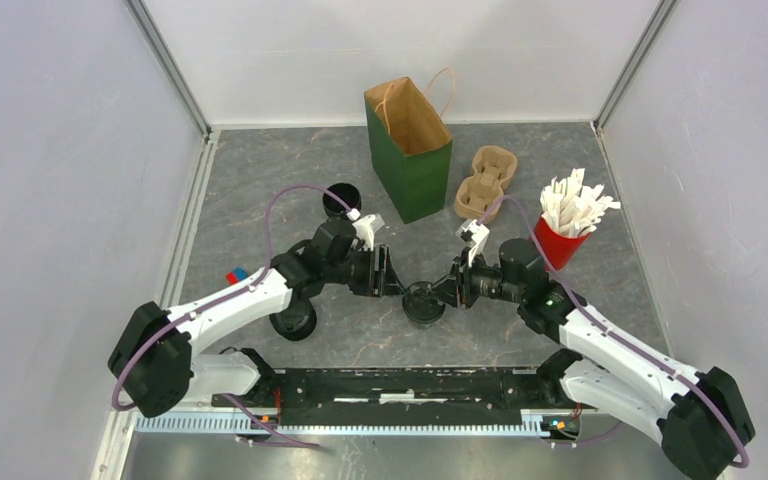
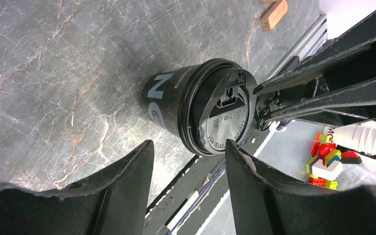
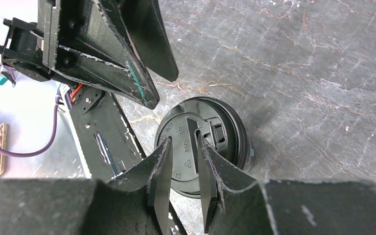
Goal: Pack the takeout coffee
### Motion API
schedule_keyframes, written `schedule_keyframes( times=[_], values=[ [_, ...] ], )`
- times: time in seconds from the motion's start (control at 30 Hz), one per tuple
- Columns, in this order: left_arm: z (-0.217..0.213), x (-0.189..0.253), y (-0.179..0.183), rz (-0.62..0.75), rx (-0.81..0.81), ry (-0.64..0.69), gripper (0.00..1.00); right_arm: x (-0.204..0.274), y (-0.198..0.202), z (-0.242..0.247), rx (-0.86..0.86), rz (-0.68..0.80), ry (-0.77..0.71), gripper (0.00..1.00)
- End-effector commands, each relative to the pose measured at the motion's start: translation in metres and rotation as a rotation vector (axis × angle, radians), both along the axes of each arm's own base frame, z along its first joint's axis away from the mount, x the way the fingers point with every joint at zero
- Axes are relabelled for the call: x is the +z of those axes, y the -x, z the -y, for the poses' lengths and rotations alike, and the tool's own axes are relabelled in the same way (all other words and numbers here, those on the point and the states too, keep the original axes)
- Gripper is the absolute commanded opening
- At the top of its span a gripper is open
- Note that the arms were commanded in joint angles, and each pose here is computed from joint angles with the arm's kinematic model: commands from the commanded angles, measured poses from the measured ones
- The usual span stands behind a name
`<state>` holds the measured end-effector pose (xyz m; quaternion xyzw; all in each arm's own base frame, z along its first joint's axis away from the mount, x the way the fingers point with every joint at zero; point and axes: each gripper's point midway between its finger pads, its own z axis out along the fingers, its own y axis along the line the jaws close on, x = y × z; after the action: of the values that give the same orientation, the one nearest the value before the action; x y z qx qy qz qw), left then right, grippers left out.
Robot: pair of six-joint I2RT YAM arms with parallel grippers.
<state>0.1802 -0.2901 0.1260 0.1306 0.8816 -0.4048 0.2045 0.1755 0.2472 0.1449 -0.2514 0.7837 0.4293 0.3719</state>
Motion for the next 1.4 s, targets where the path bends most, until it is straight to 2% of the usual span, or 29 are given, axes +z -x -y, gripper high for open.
schedule_keyframes(
  times=[0.0, 0.13, 0.4, 0.63, 0.8, 0.9, 1.2, 1.37],
  values=[
    [0.01, 0.011, 0.001, -0.007, -0.005, 0.066, 0.62, 0.031, -0.007, -0.015, 0.044, 0.102, -0.069, 0.32],
    [0.015, 0.01, 0.003, -0.028, -0.002, 0.096, 0.62, 0.019, -0.011, -0.015, 0.044, 0.099, -0.035, 0.32],
    [0.015, -0.005, -0.002, -0.033, -0.002, 0.05, 0.61, -0.013, -0.013, -0.008, 0.03, 0.079, 0.047, 0.32],
    [0.016, -0.01, -0.004, -0.037, 0.002, 0.035, 0.59, -0.023, -0.014, -0.002, 0.019, 0.085, 0.092, 0.32],
    [0.017, -0.008, 0.001, -0.057, 0.007, 0.048, 0.6, -0.025, -0.013, -0.001, 0.006, 0.082, 0.079, 0.32],
    [0.014, -0.011, 0.008, -0.113, 0.047, 0.055, 0.64, -0.024, -0.013, -0.002, -0.005, 0.08, 0.053, 0.32],
    [0.017, -0.001, 0.024, -0.209, 0.108, 0.182, 0.66, -0.022, -0.011, -0.002, -0.033, 0.077, 0.016, 0.33],
    [0.031, 0.012, 0.029, -0.274, 0.136, 0.306, 0.67, -0.02, -0.011, -0.004, -0.054, 0.07, -0.018, 0.34]
  ],
)
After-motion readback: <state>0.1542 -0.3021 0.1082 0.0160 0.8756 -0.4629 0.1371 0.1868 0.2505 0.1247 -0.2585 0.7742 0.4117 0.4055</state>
